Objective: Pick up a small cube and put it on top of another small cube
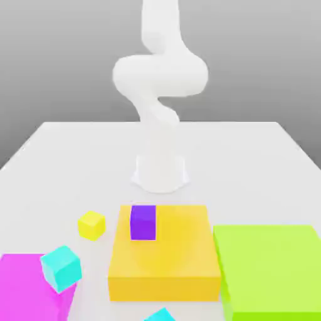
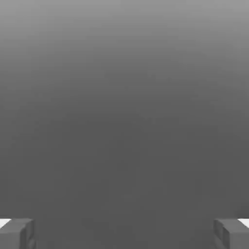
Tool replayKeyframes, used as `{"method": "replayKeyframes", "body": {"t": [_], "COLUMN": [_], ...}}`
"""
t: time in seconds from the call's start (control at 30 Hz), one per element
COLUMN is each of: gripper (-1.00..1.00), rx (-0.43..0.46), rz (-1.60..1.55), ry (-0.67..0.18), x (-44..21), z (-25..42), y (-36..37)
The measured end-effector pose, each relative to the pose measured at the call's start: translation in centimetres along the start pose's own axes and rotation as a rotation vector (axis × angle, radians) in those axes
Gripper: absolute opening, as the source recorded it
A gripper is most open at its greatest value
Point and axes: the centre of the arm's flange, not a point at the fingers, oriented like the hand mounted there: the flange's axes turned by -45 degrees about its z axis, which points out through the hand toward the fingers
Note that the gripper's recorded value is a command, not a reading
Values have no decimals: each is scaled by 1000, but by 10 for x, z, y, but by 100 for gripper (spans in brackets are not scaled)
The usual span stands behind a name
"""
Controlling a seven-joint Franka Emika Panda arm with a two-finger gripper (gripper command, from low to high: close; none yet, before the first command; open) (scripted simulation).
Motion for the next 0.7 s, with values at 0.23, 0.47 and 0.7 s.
{"method": "replayKeyframes", "body": {"t": [0.23, 0.47, 0.7], "gripper": [0, 0, 0], "rx": [-142, -308, -503], "rz": [430, 870, 1318], "ry": [-153, -269, -354], "x": [-53, -139, -251], "z": [124, 213, 262], "y": [59, 127, 182]}}
